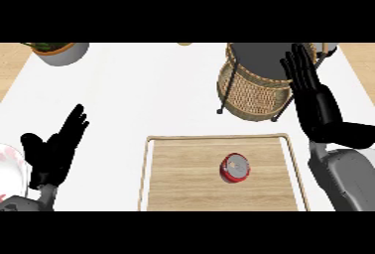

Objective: Pick the can from the tray and place it in the tiered basket

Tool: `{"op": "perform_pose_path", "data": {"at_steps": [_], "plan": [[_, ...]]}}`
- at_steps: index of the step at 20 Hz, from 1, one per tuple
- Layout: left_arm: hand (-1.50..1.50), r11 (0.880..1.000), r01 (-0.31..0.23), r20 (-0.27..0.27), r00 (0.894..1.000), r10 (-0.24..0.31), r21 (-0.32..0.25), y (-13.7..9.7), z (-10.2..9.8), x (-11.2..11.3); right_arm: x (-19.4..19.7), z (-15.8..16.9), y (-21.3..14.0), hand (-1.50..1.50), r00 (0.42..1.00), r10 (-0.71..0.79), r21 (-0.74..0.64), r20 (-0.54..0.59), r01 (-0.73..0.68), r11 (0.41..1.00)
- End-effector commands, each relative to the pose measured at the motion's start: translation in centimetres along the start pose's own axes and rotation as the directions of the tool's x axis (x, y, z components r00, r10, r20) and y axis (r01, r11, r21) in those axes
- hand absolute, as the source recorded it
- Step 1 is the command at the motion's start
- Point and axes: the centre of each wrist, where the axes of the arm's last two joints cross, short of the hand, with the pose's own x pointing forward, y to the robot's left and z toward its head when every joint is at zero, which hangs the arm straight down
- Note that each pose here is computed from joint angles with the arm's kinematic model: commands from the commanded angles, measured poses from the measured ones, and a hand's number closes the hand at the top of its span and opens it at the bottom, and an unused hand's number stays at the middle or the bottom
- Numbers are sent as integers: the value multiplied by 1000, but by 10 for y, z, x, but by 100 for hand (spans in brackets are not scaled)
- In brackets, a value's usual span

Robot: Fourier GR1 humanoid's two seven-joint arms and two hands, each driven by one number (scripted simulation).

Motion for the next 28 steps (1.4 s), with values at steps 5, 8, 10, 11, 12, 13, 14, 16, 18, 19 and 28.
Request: {"op": "perform_pose_path", "data": {"at_steps": [5, 8, 10, 11, 12, 13, 14, 16, 18, 19, 28], "plan": [[0, 997, 29, 276, 960, -47, 68, -28, -7, 22, 14, 34, -40, 150, 944, -303, -151, 133, 321, 935], [0, 999, 4, 286, 958, -18, 53, -35, -9, 32, -26, 80, -75, 150, 981, -74, -411, -178, -6, 912], [0, 999, 12, 292, 956, -22, 33, -48, -9, 33, -30, 72, -22, -150, 802, -597, -294, -30, 563, 772], [0, 1000, 6, 301, 954, -14, 26, -51, -13, 30, -27, 74, -4, -150, 755, -653, -191, -56, 634, 750], [0, 1000, 11, 300, 954, -17, 24, -53, -12, 31, -22, 88, -15, -150, 743, -669, -149, -38, 658, 739], [0, 1000, 9, 303, 953, -9, 3, -64, -6, 27, -19, 97, -17, -150, 753, -657, -108, -35, 651, 752], [0, 1000, 22, 306, 952, -23, 7, -60, -8, 26, -21, 109, -39, -150, 770, -638, -54, -16, 637, 769], [0, 1000, 6, 302, 953, -10, 14, -76, 2, 25, -5, 136, -58, -150, 827, -561, -5, -7, 561, 828], [0, 1000, 10, 306, 952, -9, -2, -76, 1, 23, 3, 161, -75, -150, 862, -507, 40, -16, 508, 861], [0, 1000, 18, 301, 953, -24, 21, -68, -4, 18, 35, 150, -90, -150, 903, -427, 71, -50, 430, 900], [0, 999, 36, 297, 954, -42, 27, -60, -3, 22, 138, 104, -116, -150, 883, 466, 412, -55, -405, 816]]}}
